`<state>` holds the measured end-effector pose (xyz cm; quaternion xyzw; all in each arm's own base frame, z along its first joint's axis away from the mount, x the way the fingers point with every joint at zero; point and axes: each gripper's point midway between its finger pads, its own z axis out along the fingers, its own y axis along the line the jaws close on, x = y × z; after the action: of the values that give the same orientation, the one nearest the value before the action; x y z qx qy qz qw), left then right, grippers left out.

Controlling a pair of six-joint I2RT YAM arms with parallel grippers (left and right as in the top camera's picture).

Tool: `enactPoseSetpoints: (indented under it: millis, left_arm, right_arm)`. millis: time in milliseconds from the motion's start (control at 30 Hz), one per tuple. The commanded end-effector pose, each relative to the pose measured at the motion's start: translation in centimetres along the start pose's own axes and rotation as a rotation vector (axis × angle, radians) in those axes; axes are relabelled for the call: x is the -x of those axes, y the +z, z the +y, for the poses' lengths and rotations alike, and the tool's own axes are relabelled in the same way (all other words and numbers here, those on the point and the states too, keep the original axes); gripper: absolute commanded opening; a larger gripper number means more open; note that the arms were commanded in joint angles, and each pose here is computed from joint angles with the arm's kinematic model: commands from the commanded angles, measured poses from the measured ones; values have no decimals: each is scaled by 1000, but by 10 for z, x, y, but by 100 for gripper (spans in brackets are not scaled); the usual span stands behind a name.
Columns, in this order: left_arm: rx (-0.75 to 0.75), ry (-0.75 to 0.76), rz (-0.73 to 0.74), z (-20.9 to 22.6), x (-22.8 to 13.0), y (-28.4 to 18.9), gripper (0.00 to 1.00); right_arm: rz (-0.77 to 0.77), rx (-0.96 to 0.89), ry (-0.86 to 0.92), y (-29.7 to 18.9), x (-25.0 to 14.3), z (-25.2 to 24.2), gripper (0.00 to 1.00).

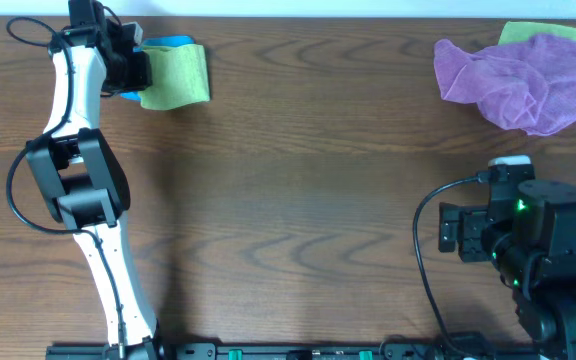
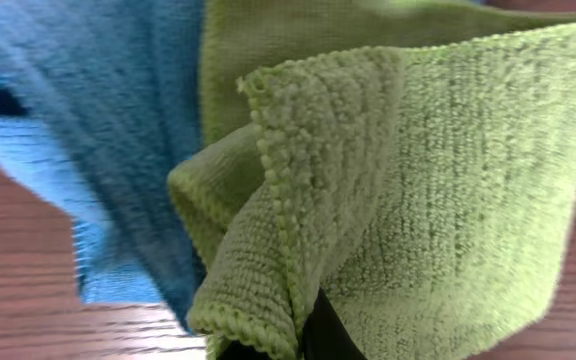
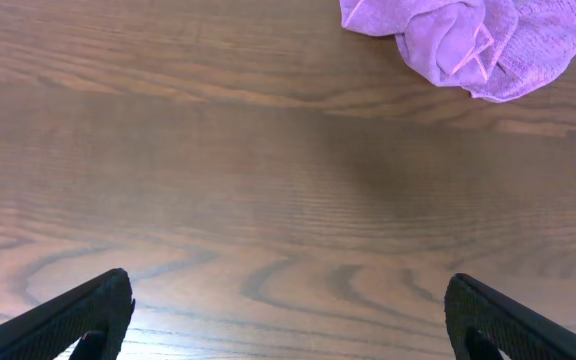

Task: Fold the cloth

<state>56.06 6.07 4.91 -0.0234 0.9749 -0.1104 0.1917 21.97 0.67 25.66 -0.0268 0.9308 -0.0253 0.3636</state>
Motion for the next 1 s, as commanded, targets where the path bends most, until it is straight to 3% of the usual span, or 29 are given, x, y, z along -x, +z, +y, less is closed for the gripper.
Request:
enactPoseSetpoints:
  millis: [0, 133, 167, 200, 233, 267, 633, 833, 967]
  left_arm:
    - [80, 8, -7, 15, 4, -2, 6]
    - [77, 8, -7, 14, 4, -2, 10]
    - [74, 8, -8, 14, 4, -2, 31]
    - [73, 1, -8, 13, 4, -2, 63]
    - [73, -7, -8, 13, 4, -2, 90]
    - [71, -11, -8, 13, 4, -2, 95]
    - [59, 0, -90, 9, 29, -20, 95]
    - [71, 25, -190, -2, 63, -74, 95]
    - [69, 17, -164, -12, 56, -108, 95]
  right_arm:
    - [2, -10, -6, 0, -1, -2, 99]
    - [2, -10, -6, 0, -1, -2, 99]
    - [2, -10, -6, 0, -1, -2, 99]
    - [2, -10, -6, 0, -1, -2, 99]
    - [2, -10, -6, 0, -1, -2, 99]
    - [2, -10, -6, 0, -1, -2, 99]
    - [2, -10, -6, 0, -1, -2, 99]
    - [2, -10, -6, 0, -1, -2, 99]
    - [2, -10, -6, 0, -1, -2, 99]
